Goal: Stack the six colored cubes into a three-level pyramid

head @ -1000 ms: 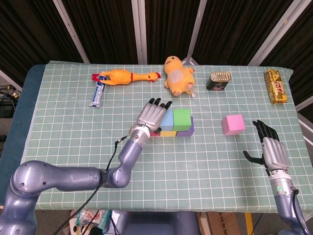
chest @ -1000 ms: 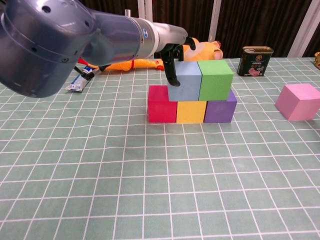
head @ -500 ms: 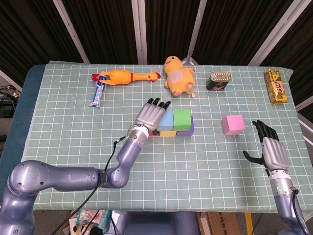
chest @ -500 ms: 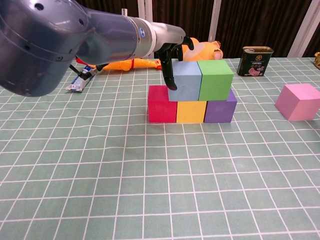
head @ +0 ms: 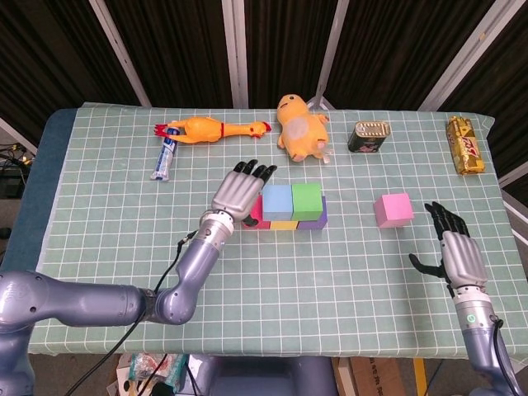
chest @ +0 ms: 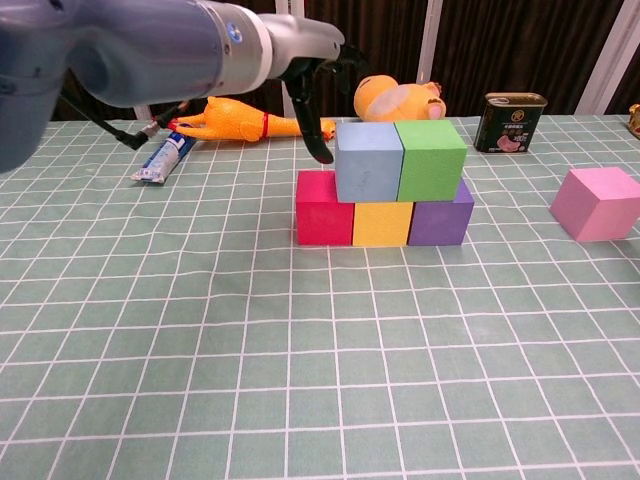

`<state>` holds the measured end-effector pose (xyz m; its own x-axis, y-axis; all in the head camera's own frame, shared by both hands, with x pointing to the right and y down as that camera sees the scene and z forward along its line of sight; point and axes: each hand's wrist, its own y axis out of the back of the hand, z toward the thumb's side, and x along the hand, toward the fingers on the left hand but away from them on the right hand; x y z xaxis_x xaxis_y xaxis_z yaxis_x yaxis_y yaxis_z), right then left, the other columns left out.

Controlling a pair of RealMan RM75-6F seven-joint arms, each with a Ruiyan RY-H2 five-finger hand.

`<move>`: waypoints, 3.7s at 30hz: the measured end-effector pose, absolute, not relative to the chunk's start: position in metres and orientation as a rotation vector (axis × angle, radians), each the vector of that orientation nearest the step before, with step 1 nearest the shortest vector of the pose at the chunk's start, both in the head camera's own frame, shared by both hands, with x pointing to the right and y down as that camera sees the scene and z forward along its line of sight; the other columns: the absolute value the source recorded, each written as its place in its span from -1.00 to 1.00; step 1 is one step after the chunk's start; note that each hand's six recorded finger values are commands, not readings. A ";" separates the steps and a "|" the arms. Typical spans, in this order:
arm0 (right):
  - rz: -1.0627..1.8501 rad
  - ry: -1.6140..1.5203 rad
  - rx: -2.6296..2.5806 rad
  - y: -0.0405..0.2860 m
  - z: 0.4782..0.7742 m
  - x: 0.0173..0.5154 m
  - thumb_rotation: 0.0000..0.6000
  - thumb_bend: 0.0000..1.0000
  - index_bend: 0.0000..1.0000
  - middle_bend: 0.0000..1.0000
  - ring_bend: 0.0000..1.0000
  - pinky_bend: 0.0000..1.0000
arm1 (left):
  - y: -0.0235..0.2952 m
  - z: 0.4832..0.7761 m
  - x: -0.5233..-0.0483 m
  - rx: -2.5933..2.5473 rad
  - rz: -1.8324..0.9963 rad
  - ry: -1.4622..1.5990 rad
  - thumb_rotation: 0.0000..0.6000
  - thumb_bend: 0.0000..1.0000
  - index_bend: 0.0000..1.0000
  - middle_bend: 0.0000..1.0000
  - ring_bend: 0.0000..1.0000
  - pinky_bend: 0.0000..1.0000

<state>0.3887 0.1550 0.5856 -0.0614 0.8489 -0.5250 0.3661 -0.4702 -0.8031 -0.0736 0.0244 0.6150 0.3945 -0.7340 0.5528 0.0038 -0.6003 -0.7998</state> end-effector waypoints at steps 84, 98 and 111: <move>1.598 -1.264 -1.859 0.163 0.594 0.386 1.00 -0.38 -1.00 -1.00 -1.00 -1.00 | 0.108 0.701 -0.165 -1.979 -1.620 0.541 1.00 -0.67 -0.98 -0.77 -0.91 -0.80; 1.602 -1.262 -1.858 0.164 0.595 0.387 1.00 -0.38 -1.00 -1.00 -1.00 -1.00 | 0.108 0.711 -0.163 -1.962 -1.643 0.530 1.00 -0.67 -0.98 -0.77 -0.91 -0.80; 1.603 -1.262 -1.858 0.164 0.595 0.387 1.00 -0.38 -1.00 -1.00 -1.00 -1.00 | 0.109 0.714 -0.147 -1.976 -1.610 0.519 1.00 -0.67 -0.98 -0.77 -0.91 -0.80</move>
<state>0.3873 0.1643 0.5955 -0.0535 0.8104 -0.5834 0.3768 -0.5247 -0.7634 -0.1473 0.1090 0.7136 0.2142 -0.6001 0.7707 0.0366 -0.7835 -0.6203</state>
